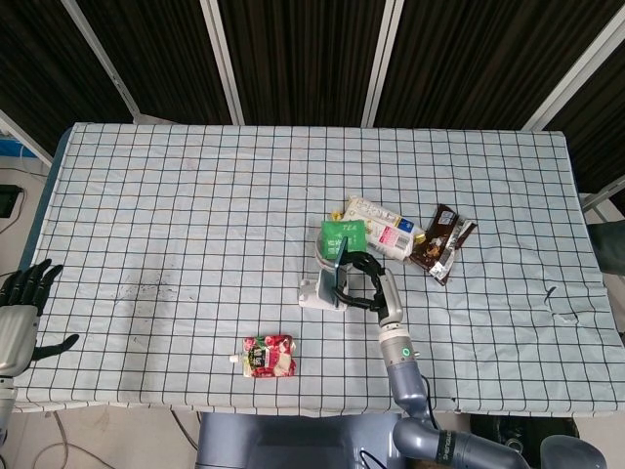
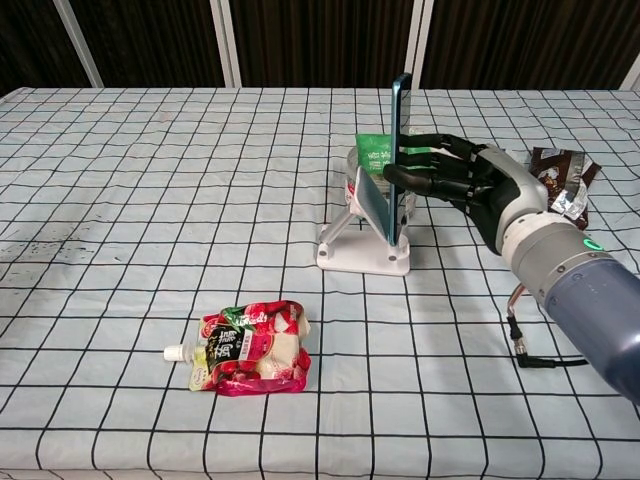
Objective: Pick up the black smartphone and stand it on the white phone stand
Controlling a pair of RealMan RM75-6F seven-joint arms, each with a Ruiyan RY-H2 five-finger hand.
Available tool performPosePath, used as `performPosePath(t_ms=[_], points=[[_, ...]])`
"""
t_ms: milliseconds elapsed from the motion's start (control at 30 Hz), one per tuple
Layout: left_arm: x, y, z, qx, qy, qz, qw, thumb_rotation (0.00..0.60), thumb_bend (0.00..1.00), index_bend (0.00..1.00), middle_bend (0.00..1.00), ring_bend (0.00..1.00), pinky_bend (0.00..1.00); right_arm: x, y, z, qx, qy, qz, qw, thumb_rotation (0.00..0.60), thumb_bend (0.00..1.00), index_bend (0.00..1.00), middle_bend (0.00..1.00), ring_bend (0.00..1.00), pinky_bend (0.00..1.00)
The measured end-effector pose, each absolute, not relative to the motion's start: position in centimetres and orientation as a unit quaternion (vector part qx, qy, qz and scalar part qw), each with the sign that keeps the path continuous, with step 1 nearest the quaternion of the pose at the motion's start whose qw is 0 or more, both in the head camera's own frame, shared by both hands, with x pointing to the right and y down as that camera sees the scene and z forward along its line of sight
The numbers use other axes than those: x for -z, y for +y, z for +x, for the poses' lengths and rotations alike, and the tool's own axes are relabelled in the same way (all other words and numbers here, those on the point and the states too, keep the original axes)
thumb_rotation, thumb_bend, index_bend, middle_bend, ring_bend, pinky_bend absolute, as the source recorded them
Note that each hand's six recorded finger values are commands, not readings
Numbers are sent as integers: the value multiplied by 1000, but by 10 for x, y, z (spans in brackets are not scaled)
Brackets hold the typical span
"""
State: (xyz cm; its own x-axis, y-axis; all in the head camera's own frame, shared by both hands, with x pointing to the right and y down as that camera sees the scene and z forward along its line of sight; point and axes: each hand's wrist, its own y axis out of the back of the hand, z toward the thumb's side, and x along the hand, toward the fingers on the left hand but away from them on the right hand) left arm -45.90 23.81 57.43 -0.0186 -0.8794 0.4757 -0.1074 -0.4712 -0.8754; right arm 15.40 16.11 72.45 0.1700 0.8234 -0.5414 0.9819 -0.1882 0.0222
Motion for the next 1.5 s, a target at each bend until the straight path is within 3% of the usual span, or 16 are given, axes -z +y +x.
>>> performPosePath(t_ms=[367,900,1500], points=[[-575,238,-459,593,398,-620,324,600,0,0,0,0,0,-724,160,155,212,613,739,182,600,593,579,477,205,187],[-575,238,-459,595,399,-620,321,600,0,0,0,0,0,-724,160,154,219,610,741,177,600,354,525,433,153,186],[-575,238,-460,595,400,-619,320,600,0,0,0,0,0,-723,160,155,220,614,739,172,600,237,489,404,123,186]])
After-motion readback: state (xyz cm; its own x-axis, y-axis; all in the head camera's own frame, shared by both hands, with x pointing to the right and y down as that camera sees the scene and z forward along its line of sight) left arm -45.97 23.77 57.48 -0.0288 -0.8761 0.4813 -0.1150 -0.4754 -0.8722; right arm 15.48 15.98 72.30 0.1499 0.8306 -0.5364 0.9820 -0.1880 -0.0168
